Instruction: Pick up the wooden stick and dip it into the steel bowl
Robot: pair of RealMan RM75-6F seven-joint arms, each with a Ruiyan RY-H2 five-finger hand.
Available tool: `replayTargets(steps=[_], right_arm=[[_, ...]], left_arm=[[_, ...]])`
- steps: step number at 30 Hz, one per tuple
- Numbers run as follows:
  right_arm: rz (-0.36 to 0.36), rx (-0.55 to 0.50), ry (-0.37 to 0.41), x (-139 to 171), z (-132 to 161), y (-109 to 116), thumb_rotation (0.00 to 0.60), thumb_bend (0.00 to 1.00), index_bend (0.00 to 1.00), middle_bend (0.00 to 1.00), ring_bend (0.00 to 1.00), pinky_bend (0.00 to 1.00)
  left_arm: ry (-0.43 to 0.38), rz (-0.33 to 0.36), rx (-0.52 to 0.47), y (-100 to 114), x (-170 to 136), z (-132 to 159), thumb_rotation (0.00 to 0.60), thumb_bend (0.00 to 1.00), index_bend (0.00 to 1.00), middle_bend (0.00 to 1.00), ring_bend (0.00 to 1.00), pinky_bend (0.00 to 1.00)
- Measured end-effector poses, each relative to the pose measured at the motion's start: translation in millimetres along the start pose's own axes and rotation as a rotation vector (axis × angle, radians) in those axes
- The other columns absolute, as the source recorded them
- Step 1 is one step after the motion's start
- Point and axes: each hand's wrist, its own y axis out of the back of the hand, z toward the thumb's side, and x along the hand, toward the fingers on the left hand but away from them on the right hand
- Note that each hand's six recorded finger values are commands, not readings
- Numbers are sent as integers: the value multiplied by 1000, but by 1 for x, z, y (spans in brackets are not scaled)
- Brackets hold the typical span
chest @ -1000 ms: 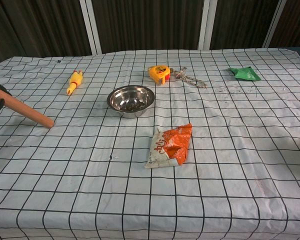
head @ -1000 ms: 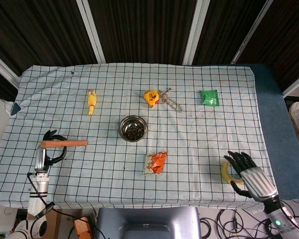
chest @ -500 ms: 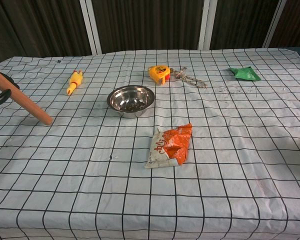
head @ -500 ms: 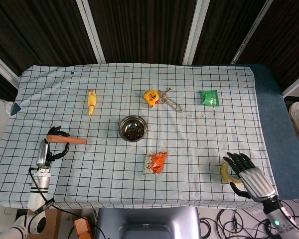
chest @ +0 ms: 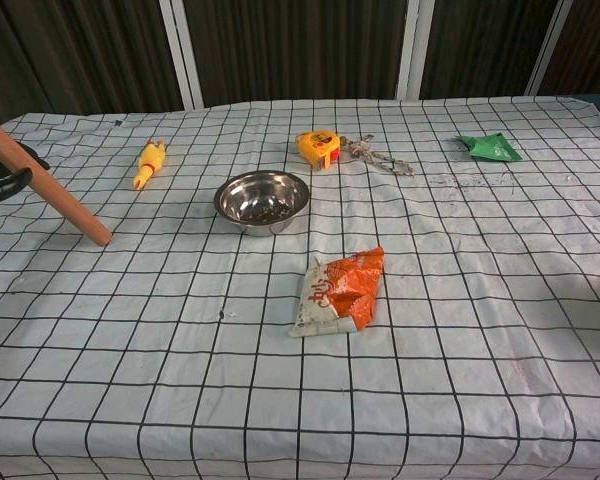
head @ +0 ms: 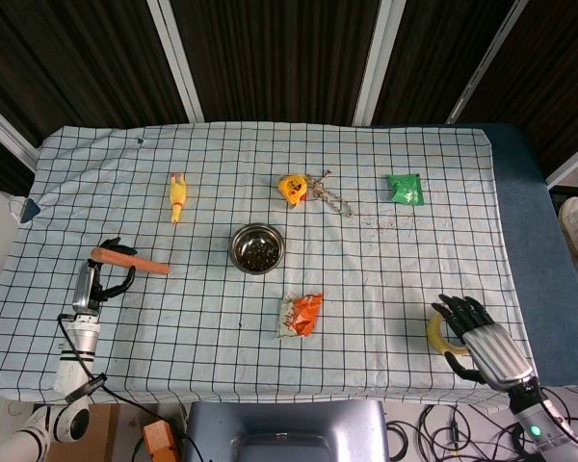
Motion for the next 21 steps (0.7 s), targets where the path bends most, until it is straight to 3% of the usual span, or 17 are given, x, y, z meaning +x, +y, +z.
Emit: replayTargets(steps=[8,16,21], right_arm=[[-1,0,-8,0,-2,1,600,380,0,0,0,0],[-5,-1,-11,1,-3,2,600,380,0,0,0,0],[-6,-2,-12,1,-3,2,600,379,0,0,0,0]], left_arm=[[14,-19,-33,-4,8,2,600,420,313,307,90,28],[16,-33,-86,-6,10,3,600,409,233,291,82,68],[22,-52,-151,-8,9,4,600,387,41,209,61,141]])
